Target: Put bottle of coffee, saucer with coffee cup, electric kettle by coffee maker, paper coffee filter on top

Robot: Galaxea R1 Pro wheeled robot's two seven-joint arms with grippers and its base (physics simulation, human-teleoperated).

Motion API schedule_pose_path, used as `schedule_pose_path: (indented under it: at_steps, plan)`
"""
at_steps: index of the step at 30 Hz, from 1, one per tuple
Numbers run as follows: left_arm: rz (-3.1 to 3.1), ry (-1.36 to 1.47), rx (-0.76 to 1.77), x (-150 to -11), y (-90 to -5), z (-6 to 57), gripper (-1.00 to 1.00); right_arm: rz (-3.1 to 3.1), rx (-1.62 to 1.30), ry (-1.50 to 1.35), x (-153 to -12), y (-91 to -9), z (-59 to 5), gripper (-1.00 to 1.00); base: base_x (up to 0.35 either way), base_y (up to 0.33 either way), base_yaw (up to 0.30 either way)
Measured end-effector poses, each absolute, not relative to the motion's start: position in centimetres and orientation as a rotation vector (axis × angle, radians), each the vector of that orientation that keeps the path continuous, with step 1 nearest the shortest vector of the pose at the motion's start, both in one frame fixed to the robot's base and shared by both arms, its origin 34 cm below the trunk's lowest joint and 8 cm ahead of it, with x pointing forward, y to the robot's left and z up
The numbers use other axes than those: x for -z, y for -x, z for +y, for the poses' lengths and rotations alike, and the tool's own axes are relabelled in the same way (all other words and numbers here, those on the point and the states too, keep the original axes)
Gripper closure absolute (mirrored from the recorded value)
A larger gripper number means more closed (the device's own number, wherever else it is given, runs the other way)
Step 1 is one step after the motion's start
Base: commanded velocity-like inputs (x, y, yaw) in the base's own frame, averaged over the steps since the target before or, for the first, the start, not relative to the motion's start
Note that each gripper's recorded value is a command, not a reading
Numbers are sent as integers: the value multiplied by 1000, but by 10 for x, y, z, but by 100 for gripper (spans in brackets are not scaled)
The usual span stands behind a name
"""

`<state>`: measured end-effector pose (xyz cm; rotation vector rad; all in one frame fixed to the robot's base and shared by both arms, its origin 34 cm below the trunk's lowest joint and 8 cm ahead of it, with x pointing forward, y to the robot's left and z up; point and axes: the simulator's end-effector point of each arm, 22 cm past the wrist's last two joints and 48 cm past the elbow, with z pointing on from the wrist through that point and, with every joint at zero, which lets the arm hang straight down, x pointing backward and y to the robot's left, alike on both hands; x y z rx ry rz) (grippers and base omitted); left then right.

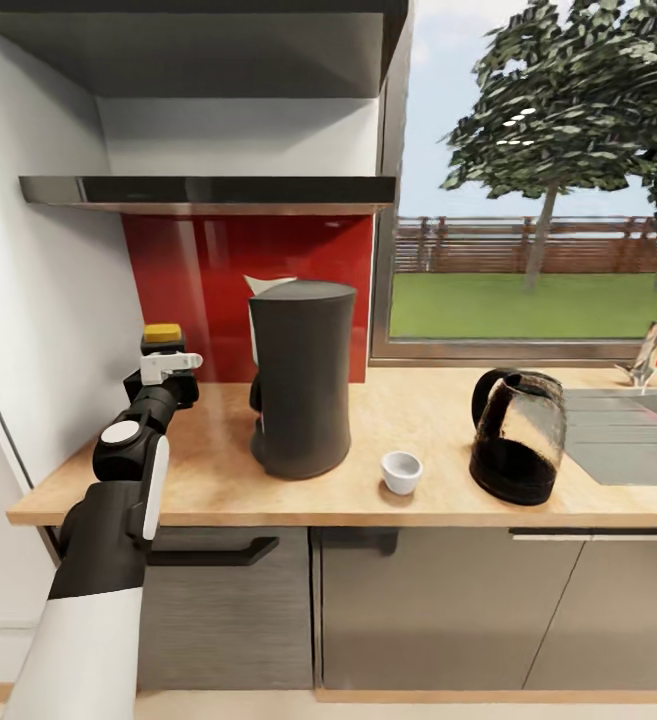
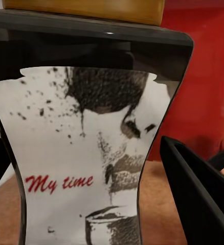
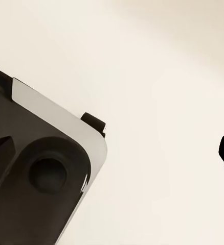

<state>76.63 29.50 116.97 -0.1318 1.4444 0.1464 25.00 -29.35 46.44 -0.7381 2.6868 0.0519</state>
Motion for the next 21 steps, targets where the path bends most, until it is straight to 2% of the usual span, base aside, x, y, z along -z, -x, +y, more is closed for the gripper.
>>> schedule_pose_path:
  at_steps: [9, 18, 21]
  plan:
    - [1444, 138, -151, -1169, -766, 299, 100, 2687, -51, 738, -464, -250, -294, -100, 88, 83, -2]
    - [1445, 148, -152, -1169, -766, 303, 100, 2686, -53, 744, -464, -250, -293, -100, 5, 9, 0]
    - [1445, 148, -152, -1169, -766, 303, 100, 2686, -53, 744, -464, -250, -293, -100, 42, 133, 0]
